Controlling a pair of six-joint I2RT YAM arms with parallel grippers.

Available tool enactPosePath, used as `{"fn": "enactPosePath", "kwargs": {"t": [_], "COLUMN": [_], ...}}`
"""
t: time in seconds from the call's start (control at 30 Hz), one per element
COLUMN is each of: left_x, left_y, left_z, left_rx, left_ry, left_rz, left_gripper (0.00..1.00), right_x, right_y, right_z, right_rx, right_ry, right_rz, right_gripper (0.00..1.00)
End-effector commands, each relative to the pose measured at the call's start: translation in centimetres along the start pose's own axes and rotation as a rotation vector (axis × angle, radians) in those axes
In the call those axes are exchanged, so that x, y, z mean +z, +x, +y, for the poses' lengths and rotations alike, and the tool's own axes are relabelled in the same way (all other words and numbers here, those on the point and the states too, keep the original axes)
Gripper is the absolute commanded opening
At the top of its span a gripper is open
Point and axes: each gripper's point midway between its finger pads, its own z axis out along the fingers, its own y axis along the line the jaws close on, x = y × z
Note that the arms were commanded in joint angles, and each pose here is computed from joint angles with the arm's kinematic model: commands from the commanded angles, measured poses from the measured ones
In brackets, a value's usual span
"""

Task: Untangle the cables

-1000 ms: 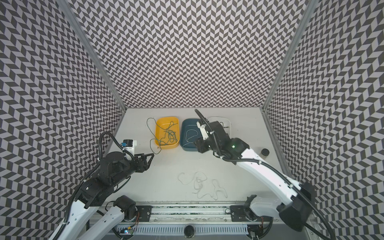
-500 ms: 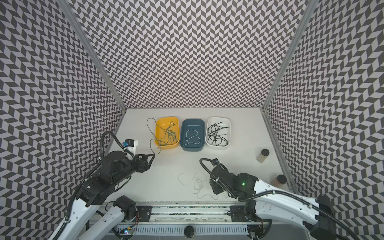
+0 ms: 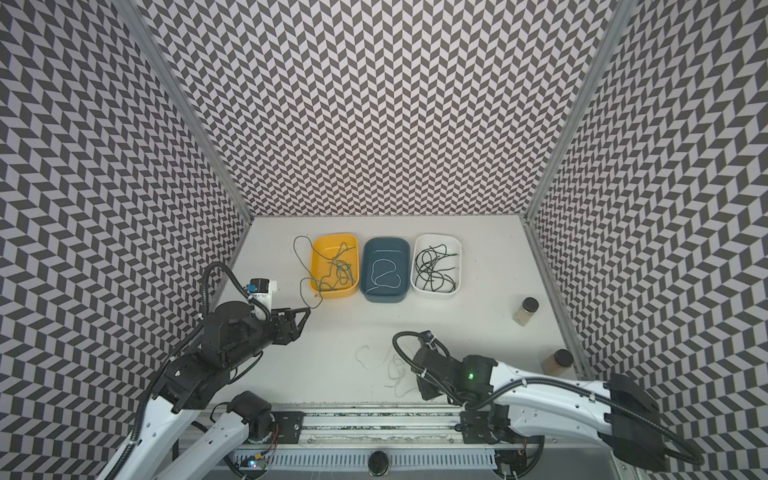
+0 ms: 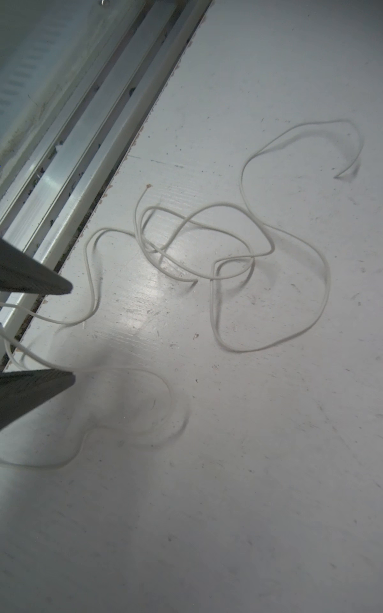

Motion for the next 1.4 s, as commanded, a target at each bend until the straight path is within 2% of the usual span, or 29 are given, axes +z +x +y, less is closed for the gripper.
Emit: {"fn": "enactPosePath", "kwargs": {"t": [0.0, 0.1, 0.2, 0.4, 0.53, 0.9, 1.03, 1.1, 1.13, 1.23, 1.37], "left_x": [-0.1, -0.2, -0.1, -0.2, -0.2, -0.1, 0.3, 0.5, 0.6, 0.6, 0.4], "left_y": [-0.2, -0.2, -0.2, -0.3, -0.3, -0.3, 0.2, 0.4, 0.4, 0.7, 0.9], "left_z": [0.2, 0.2, 0.3, 0.3, 0.4, 0.2, -1.9, -2.3, -2.7, -5.0, -8.0], "left_rx": [0.010, 0.010, 0.008, 0.006, 0.009, 0.008, 0.026, 0.029, 0.029, 0.029, 0.011], "left_ry": [-0.011, -0.012, -0.012, -0.014, -0.018, -0.007, 0.124, 0.144, 0.167, 0.306, 0.480], "left_rz": [-0.006, -0.011, -0.009, -0.013, -0.012, -0.008, 0.012, 0.032, 0.038, 0.052, 0.058], "left_gripper": [0.67, 0.67, 0.67, 0.67, 0.67, 0.67, 0.69, 0.70, 0.71, 0.74, 0.78], "right_x": [0.1, -1.2, -4.1, -13.1, -18.1, -24.7, -28.1, -29.4, -29.3, -27.9, -30.0], "right_y": [-1.0, -3.0, -6.6, -15.3, -20.0, -29.3, -30.3, -30.8, -31.1, -31.5, -31.7], "right_z": [0.7, 1.1, 3.0, 8.7, 11.2, 14.9, 17.2, 17.8, 17.9, 18.5, 19.6], "right_rx": [0.021, 0.003, -0.064, -0.240, -0.292, -0.322, -0.365, -0.369, -0.375, -0.417, -0.427], "right_ry": [-0.020, -0.008, -0.033, -0.060, -0.078, -0.181, -0.275, -0.306, -0.299, -0.273, -0.341], "right_rz": [-0.045, -0.124, -0.223, -0.413, -0.530, -0.666, -0.717, -0.760, -0.776, -0.706, -0.760], "right_gripper": [0.17, 0.00, 0.00, 0.00, 0.00, 0.00, 0.00, 0.00, 0.00, 0.00, 0.00]}}
